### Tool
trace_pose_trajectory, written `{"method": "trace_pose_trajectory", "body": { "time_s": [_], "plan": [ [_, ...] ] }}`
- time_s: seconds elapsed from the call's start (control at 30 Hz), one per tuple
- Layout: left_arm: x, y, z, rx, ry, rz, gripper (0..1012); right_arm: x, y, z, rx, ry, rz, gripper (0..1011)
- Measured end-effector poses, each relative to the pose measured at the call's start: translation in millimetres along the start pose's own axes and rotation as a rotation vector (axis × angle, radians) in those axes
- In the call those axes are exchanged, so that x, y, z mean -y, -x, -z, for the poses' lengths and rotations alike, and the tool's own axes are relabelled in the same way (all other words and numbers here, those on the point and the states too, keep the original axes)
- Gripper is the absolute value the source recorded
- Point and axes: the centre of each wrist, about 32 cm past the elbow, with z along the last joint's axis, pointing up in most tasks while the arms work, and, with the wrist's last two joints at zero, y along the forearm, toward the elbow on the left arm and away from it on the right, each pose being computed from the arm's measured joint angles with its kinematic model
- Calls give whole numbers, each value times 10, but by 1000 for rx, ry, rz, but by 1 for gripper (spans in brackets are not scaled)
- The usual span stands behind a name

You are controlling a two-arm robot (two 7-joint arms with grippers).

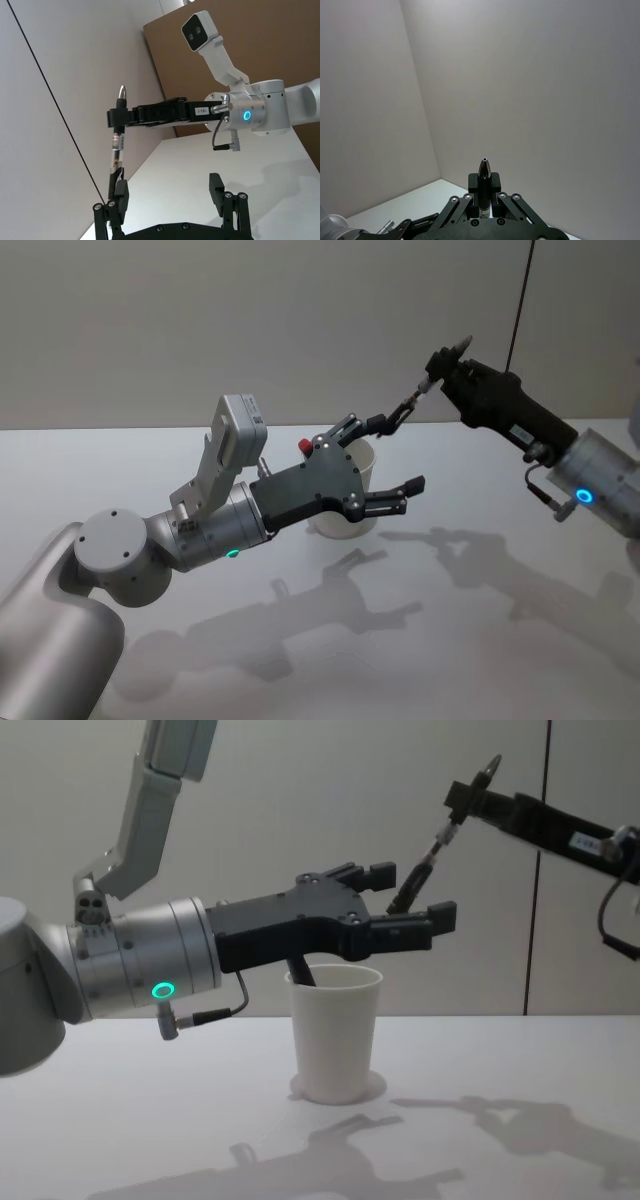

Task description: Place the pen into the pen holder.

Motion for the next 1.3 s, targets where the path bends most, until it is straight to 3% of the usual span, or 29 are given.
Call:
{"method": "trace_pose_trajectory", "body": {
  "time_s": [0.7,1.3],
  "plan": [
    [0,0,0,0,0,0,1001,-253,-114,56,21,69,13,111],
    [0,0,0,0,0,0,1001,-456,-142,144,34,120,11,111]
  ]
}}
